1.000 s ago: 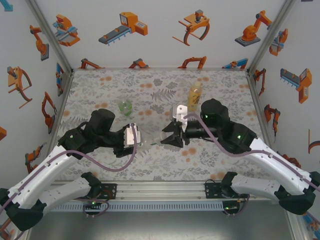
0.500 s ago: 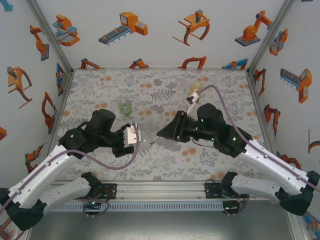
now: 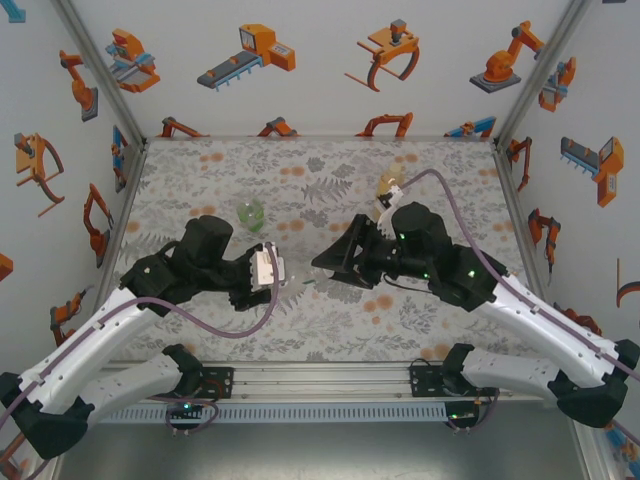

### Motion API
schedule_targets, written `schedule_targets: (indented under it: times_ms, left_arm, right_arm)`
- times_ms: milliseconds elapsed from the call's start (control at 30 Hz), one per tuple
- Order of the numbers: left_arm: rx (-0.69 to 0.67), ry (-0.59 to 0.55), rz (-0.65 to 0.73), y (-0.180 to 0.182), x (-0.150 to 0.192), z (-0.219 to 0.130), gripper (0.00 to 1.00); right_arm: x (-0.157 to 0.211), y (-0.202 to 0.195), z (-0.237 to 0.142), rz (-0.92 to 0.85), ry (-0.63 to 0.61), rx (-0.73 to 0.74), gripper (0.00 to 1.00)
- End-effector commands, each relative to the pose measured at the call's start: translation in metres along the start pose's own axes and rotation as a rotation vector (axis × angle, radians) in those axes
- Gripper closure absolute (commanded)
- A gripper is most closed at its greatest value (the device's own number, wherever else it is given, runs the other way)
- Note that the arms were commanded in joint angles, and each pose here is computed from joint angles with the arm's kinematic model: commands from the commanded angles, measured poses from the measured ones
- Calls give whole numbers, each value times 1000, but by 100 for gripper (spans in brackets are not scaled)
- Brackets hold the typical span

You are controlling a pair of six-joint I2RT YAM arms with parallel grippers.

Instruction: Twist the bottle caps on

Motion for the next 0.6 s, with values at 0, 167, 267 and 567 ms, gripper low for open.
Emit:
schedule_targets:
  times_ms: [0,167,267,567]
  left_arm:
    - [16,-87,29,0,-19,-4,100]
    - [21,-86,26,0,-19,-4,100]
    - [23,-89,27,-1,-19,-5,100]
    - [33,-99,30,-3,-21,-6,100]
  right_arm:
    - [-10,19,-20,-202,-59,-31,35]
    - [-21,33,-38,-478,-133,-25,34]
    - [-24,39,-44,-688,-151,-19,35]
    - [-5,65,-53,-1321,-52,-226,34]
Point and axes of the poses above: each hand's point on the last joint's axis, 136 mm out from that joint toward the fingers, its own z axis out along the fingers, its own y axis along the line the jaws close on, x = y × z, the point moved 6 cm from there along -z, back along the fingers, and after that the axes turned 12 degrees about -z, right-handed, at the moved point
